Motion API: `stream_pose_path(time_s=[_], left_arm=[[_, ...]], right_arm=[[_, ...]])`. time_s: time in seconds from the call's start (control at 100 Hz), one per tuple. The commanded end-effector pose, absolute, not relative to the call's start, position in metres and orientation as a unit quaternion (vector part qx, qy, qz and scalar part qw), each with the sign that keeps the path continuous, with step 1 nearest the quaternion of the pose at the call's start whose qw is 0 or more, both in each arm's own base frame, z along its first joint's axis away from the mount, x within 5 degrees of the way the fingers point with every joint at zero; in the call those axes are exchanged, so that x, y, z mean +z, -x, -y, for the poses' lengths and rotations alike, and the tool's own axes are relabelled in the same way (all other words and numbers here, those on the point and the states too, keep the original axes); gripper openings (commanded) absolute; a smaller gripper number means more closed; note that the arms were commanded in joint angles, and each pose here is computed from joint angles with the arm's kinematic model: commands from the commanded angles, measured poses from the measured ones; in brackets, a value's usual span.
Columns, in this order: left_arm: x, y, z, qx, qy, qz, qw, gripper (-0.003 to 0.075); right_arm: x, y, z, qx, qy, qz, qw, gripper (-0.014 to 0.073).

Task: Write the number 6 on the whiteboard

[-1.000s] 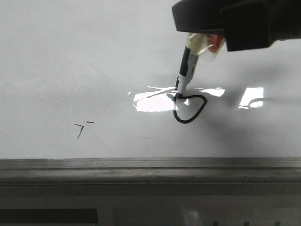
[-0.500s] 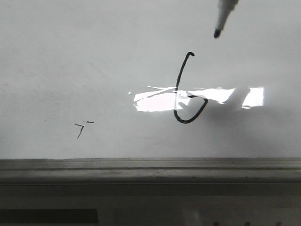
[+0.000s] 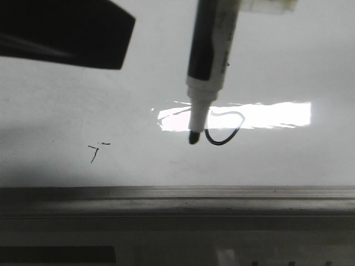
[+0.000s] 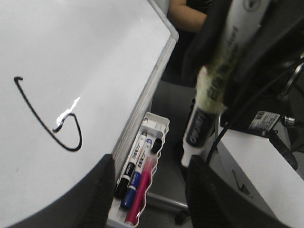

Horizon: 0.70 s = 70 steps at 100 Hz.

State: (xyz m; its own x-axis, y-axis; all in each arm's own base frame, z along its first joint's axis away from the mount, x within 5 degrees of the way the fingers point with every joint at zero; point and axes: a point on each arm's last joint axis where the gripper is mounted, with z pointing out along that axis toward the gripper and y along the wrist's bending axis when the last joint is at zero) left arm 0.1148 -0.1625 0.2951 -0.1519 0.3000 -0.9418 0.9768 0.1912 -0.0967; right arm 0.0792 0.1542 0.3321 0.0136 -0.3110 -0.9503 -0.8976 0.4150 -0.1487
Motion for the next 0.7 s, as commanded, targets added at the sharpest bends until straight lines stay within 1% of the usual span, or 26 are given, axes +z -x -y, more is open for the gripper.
stream_pose_path(time_s=[0.0, 0.11, 0.18, 0.41, 0.69], left_arm=[[0.315, -0.114, 0.169, -0.441, -0.492, -0.597, 0.456, 0.0324], [0.316, -0.112, 0.173, -0.456, -0.512, -0.567, 0.457, 0.0324], [0.314, -0.112, 0.175, -0.463, -0.521, -0.559, 0.448, 0.0324], [0.309, -0.112, 0.180, -0.484, -0.529, -0.552, 0.426, 0.0324], [0.312, -0.112, 0.181, -0.501, -0.513, -0.545, 0.435, 0.0323]], right_arm=[[0.356, -0.077, -0.157, 0.307, 0.443, -0.606, 0.585, -0.0071], [0.358, -0.076, -0.158, 0.316, 0.436, -0.600, 0.592, -0.0071], [0.359, -0.076, -0.158, 0.319, 0.434, -0.596, 0.596, -0.0071], [0.363, -0.075, -0.159, 0.328, 0.428, -0.583, 0.608, -0.0071], [0.364, -0.066, -0.163, 0.356, 0.433, -0.571, 0.600, -0.0071]])
